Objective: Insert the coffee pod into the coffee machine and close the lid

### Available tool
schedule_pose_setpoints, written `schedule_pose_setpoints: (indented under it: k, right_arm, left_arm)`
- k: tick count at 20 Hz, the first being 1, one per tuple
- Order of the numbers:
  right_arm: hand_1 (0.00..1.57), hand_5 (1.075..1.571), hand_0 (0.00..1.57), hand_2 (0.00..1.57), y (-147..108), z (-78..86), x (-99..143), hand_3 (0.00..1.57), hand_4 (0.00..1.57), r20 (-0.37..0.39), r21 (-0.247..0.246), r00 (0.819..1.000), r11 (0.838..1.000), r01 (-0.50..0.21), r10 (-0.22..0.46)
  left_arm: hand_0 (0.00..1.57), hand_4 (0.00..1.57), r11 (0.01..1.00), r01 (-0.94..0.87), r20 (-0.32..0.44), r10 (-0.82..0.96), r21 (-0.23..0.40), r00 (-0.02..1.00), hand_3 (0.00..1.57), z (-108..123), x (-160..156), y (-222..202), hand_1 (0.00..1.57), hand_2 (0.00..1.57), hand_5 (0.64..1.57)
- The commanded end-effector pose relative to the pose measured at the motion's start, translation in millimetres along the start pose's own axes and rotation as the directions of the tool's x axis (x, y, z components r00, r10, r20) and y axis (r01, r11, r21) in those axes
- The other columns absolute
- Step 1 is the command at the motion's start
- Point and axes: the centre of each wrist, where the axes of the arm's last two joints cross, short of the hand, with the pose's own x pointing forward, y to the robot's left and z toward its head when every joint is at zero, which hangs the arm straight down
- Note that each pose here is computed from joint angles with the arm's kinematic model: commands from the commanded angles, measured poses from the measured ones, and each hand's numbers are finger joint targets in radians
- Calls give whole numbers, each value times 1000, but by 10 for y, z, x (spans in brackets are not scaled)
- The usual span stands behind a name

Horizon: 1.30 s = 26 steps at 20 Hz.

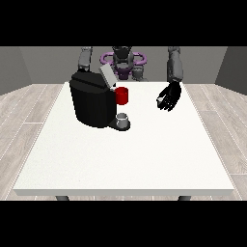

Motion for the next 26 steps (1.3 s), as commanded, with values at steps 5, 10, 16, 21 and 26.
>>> schedule_pose_setpoints:
  k: [5, 10, 16, 21, 26]
  right_arm:
    - [0, 1571, 0, 0, 104, 22, -89, 0, 0, 8, 37, 1000, 999, 13, -13]
    - [0, 1571, 0, 0, -73, 56, -376, 0, 0, -68, 8, 998, 1000, 19, -18]
    - [0, 1571, 0, 0, -1, 147, -386, 0, 0, -127, -23, 990, 998, -59, 55]
    - [0, 1571, 0, 0, -35, 91, -456, 0, 0, -150, -37, 987, 998, -57, 51]
    - [0, 1571, 0, 0, -88, 98, -536, 0, 0, -193, -31, 979, 997, -73, 66]
  left_arm:
    - [872, 339, 969, 209, -22, -214, -134, 977, 880, 1, -114, -72, 872, 1024, 1571]
    - [789, 392, 944, 216, -50, -235, -251, 971, 845, -103, 13, -163, 789, 960, 1571]
    - [1036, 395, 950, 197, -20, -208, -244, 978, 1006, -99, -137, -86, 1036, 1121, 1571]
    - [1369, 482, 980, 109, 81, -97, -168, 992, 1298, -237, 87, -112, 1369, 1368, 1571]
    - [1447, 530, 974, 35, 57, -23, -226, 998, 1354, -377, 219, 24, 1447, 1431, 1571]
